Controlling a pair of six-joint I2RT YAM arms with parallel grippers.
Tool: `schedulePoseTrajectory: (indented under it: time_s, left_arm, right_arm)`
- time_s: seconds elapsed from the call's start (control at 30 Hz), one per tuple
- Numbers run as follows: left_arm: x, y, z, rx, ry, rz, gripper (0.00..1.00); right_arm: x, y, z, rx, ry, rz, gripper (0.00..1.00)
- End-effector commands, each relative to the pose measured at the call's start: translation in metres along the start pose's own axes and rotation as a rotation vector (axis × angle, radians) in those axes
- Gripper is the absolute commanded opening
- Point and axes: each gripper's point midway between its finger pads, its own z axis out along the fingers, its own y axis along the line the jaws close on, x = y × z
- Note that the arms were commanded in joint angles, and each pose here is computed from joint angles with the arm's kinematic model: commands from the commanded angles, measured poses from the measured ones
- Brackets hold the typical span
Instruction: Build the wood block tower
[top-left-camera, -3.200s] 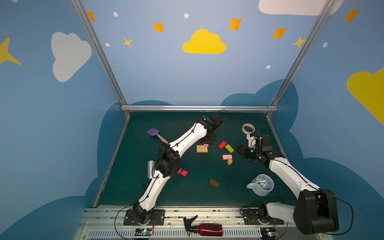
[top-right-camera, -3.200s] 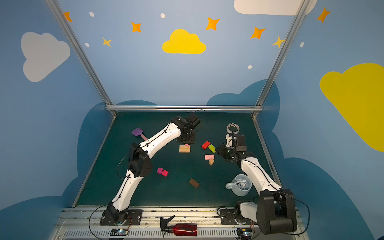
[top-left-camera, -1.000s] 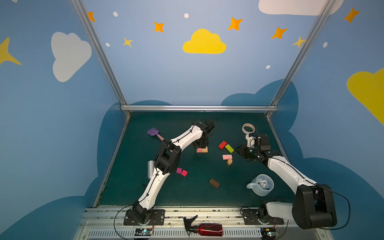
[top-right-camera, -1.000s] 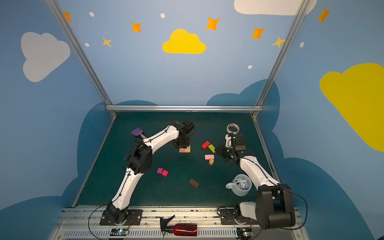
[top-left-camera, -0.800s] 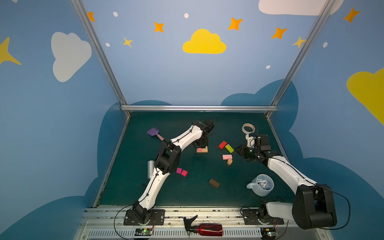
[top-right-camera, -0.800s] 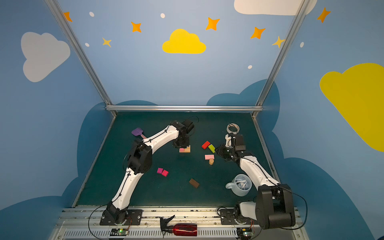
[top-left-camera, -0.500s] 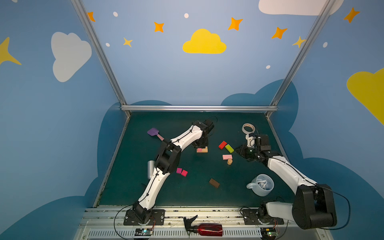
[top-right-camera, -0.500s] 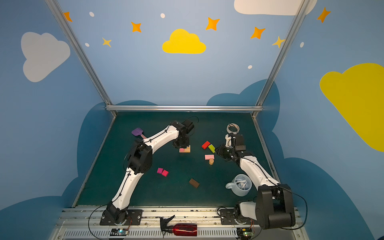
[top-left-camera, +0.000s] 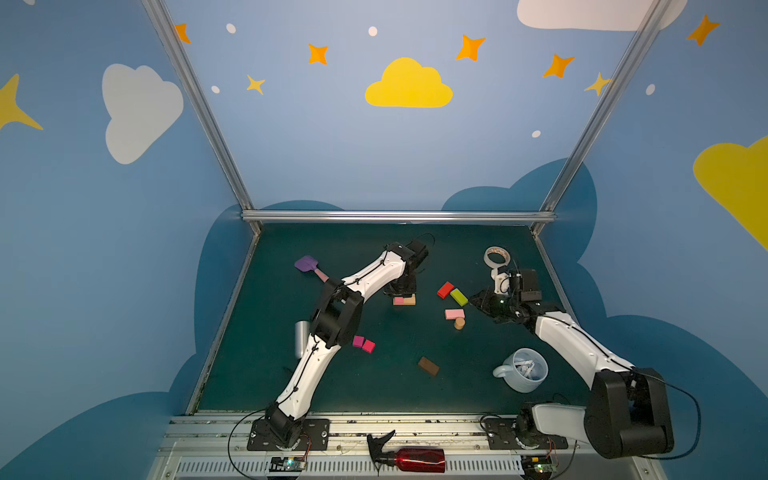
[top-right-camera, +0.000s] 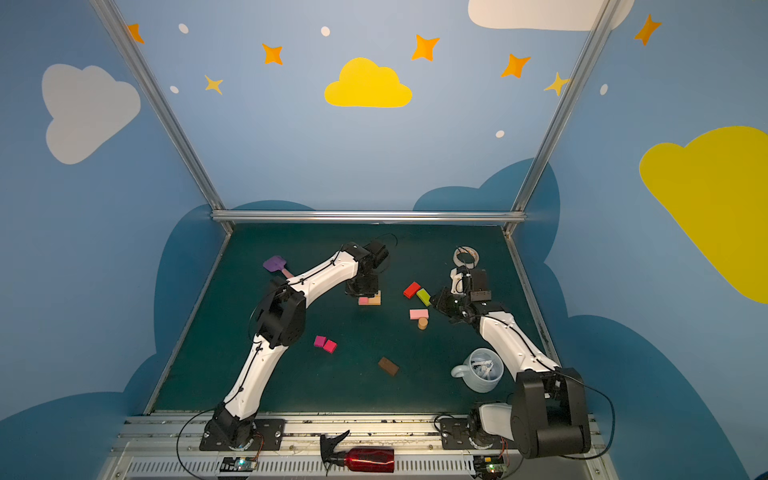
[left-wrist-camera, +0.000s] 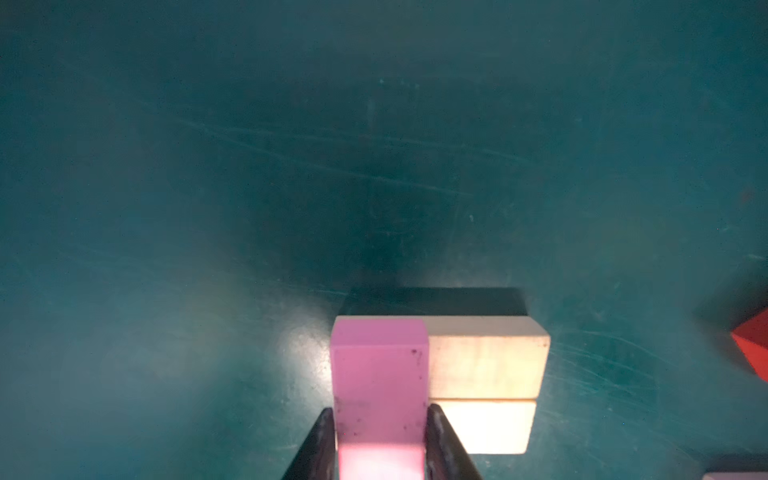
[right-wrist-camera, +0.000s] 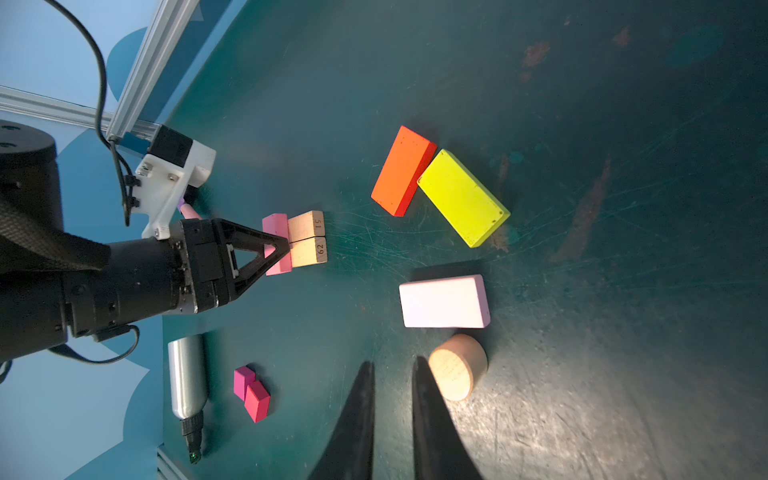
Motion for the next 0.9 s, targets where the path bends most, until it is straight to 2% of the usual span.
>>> schedulePoseTrajectory:
  time_s: [0.0, 0.13, 0.6, 0.7, 0.87]
  left_arm:
    - [-0.003, 0.001, 0.002, -0.01, -0.002, -0.007, 0.39]
    - [-0.004, 0.001, 0.0, -0.009, -0.003, -0.007, 0.44]
    - [-0.01, -0.001, -0.024, 0.018, -0.046, 0.007, 0.5]
    - [-0.012, -0.003, -0.035, 0.034, -0.061, 0.019, 0.51]
    - [-0.017, -0.006, -0.056, 0.07, -0.098, 0.034, 0.57]
  right_arm:
    - [0.006, -0.003, 0.001, 0.001, 0.016, 0.006, 0.17]
    - [0.005, -0.003, 0.001, -0.001, 0.014, 0.004, 0.17]
    - [0.004, -0.001, 0.002, -0.005, 0.023, -0.002, 0.18]
    - [0.0, 0.001, 0.002, 0.007, 0.04, -0.029, 0.24]
    - [-0.014, 0.009, 0.002, 0.044, 0.088, -0.114, 0.43]
